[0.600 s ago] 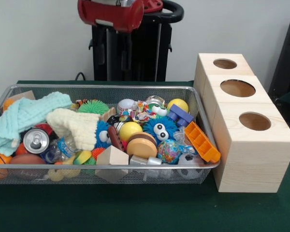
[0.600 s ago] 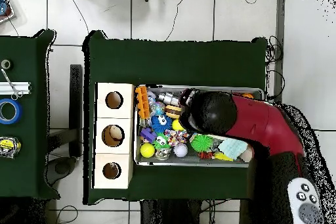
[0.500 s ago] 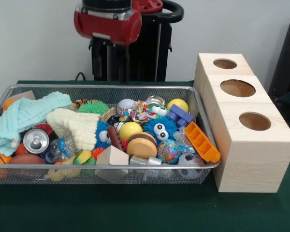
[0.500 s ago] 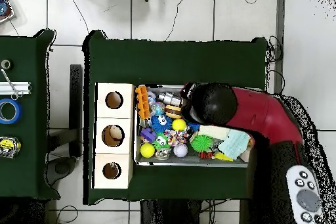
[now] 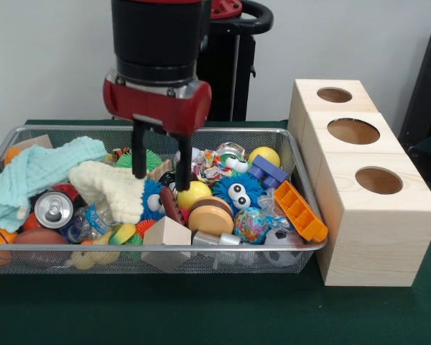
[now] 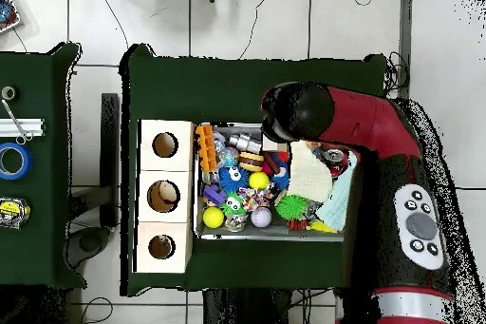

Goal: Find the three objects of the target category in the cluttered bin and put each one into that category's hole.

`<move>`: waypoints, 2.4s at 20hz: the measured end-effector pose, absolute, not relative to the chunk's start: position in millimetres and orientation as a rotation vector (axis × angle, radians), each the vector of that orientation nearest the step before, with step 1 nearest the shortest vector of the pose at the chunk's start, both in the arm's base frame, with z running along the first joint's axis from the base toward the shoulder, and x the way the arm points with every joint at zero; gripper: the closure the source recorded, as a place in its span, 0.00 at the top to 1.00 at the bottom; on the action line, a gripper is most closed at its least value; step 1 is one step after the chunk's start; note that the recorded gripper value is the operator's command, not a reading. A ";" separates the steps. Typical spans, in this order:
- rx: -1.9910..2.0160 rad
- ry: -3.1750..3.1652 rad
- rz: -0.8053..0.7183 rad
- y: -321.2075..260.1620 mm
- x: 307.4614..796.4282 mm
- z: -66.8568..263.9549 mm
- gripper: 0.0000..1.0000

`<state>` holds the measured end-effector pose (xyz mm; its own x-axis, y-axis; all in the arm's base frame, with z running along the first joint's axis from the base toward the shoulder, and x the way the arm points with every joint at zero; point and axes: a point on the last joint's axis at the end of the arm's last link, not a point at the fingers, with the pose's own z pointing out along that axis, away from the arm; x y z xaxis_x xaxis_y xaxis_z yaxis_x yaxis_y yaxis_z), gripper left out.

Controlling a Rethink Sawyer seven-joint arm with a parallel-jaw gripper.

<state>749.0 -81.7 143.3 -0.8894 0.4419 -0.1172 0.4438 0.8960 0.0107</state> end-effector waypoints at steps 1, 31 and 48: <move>0.685 2.945 -0.026 -79.5 752.0 141.1 1.00; 0.590 2.957 -0.041 35.4 796.3 163.1 1.00; 0.676 2.940 0.055 85.0 739.5 109.3 1.00</move>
<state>739.5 85.0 109.3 -0.8923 0.4372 -0.1125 0.4327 0.8993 0.0631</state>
